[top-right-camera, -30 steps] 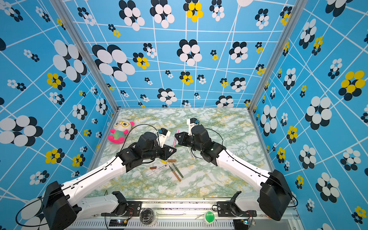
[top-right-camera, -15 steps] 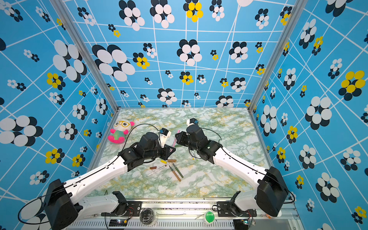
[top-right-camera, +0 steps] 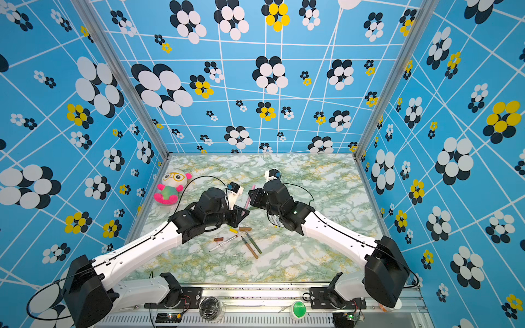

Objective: Insert the pens into the pen caps
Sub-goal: 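Open the left gripper to release the capped pen held by the right gripper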

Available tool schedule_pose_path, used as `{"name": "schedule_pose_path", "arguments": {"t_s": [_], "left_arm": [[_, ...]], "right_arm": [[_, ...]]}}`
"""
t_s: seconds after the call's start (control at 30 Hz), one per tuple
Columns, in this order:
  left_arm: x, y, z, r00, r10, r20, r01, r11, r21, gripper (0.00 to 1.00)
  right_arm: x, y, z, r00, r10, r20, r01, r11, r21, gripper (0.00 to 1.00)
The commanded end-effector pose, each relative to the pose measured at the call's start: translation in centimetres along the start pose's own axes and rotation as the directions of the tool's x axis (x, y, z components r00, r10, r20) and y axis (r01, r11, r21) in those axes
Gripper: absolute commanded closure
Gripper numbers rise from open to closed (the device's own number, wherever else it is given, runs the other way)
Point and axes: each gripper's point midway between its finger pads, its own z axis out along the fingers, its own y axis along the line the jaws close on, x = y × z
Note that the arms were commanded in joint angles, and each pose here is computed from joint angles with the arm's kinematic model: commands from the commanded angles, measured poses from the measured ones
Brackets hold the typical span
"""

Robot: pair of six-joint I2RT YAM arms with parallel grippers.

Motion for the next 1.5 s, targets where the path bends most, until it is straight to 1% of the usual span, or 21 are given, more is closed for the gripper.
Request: {"name": "schedule_pose_path", "arguments": {"t_s": [0.0, 0.1, 0.2, 0.4, 0.57, 0.6, 0.63, 0.7, 0.8, 1.1, 1.3, 1.47], "left_arm": [[-12.4, -3.6, -4.7, 0.891, 0.062, 0.449, -0.109, 0.991, 0.078, 1.0], [-11.7, -3.8, -4.6, 0.9, 0.061, 0.432, -0.113, 0.989, 0.095, 1.0], [-10.7, -3.5, -4.2, 0.913, 0.05, 0.405, -0.102, 0.989, 0.107, 1.0], [-7.2, -2.3, -2.7, 0.941, -0.045, 0.335, -0.006, 0.989, 0.15, 1.0], [-4.6, -1.5, -1.5, 0.957, -0.093, 0.275, 0.048, 0.985, 0.166, 1.0], [-4.2, -1.4, -1.3, 0.959, -0.102, 0.264, 0.06, 0.985, 0.164, 1.0], [-3.9, -1.2, -1.2, 0.961, -0.11, 0.254, 0.069, 0.984, 0.164, 1.0], [-3.4, -1.1, -1.0, 0.965, -0.121, 0.234, 0.083, 0.983, 0.165, 1.0], [-2.9, -1.0, -0.8, 0.968, -0.132, 0.215, 0.096, 0.981, 0.167, 1.0], [-2.3, -1.1, -0.3, 0.968, -0.167, 0.188, 0.133, 0.975, 0.181, 1.0], [-2.2, -1.3, -0.3, 0.967, -0.179, 0.184, 0.143, 0.971, 0.191, 1.0], [-2.4, -1.6, -0.3, 0.966, -0.18, 0.186, 0.142, 0.969, 0.201, 1.0]], "right_arm": [[11.5, -1.9, -1.1, 0.909, -0.064, -0.412, 0.073, 0.997, 0.006, 1.0], [10.7, -1.6, -1.4, 0.918, -0.079, -0.388, 0.087, 0.996, 0.002, 1.0], [9.0, -1.1, -1.9, 0.933, -0.089, -0.348, 0.095, 0.996, -0.002, 1.0], [3.7, -0.4, -3.3, 0.967, -0.077, -0.242, 0.074, 0.997, -0.022, 1.0], [1.1, 0.4, -4.0, 0.973, -0.108, -0.205, 0.102, 0.994, -0.037, 1.0], [0.8, 0.6, -4.0, 0.972, -0.117, -0.201, 0.111, 0.993, -0.04, 0.98], [0.5, 0.8, -4.1, 0.973, -0.125, -0.194, 0.119, 0.992, -0.044, 0.93], [0.2, 1.1, -4.3, 0.973, -0.14, -0.183, 0.133, 0.99, -0.052, 0.83], [-0.2, 1.4, -4.6, 0.973, -0.154, -0.17, 0.146, 0.988, -0.057, 0.75], [-0.9, 1.7, -5.1, 0.974, -0.181, -0.138, 0.175, 0.983, -0.059, 0.67], [-0.5, 2.2, -3.8, 0.972, -0.177, -0.158, 0.165, 0.982, -0.088, 0.63], [-0.3, 2.6, -2.6, 0.97, -0.174, -0.171, 0.158, 0.982, -0.103, 0.61]]}}
